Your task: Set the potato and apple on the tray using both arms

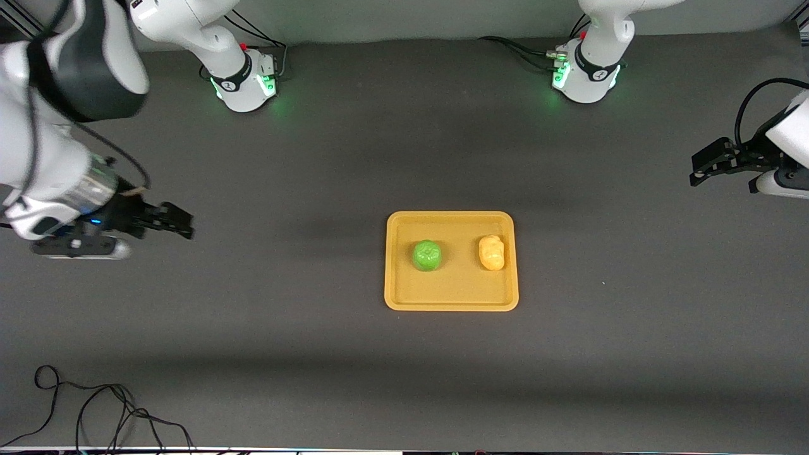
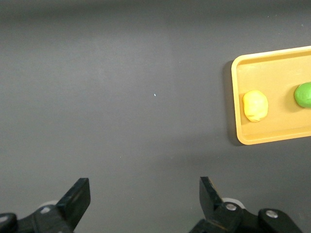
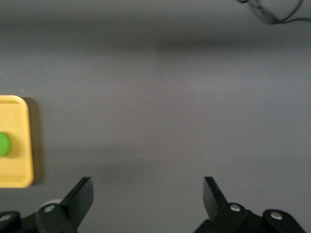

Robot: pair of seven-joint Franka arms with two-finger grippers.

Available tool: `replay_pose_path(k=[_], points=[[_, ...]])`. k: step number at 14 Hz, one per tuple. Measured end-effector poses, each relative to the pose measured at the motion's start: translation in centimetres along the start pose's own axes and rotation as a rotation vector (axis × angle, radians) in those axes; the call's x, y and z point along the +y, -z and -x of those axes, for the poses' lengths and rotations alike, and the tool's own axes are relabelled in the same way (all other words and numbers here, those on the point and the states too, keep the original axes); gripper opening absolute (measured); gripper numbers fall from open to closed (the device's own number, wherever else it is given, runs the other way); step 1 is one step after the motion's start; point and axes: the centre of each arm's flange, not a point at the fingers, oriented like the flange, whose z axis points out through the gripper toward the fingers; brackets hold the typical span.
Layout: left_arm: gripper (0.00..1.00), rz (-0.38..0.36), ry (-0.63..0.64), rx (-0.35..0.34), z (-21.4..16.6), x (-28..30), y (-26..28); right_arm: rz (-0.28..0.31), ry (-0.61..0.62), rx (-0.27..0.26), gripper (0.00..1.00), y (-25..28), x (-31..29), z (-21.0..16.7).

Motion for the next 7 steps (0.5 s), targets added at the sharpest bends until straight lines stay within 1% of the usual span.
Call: replay_pose_path(k=[2, 4, 7], points=[[1.00, -0.001, 0.000, -0.001, 0.0, 0.0, -0.9, 0.006, 0.041, 0.002, 1.00, 0.6, 3.7, 0.1], [1.00, -0.002, 0.000, 0.002, 0.3, 0.1, -1.3, 0.010, 0.032, 0.005, 1.00, 0.9, 6.3, 0.2], [1.00, -0.005, -0.001, 0.004, 0.8, 0.3, -1.1, 0.003, 0.021, 0.022, 1.00, 1.9, 7.2, 0.5]])
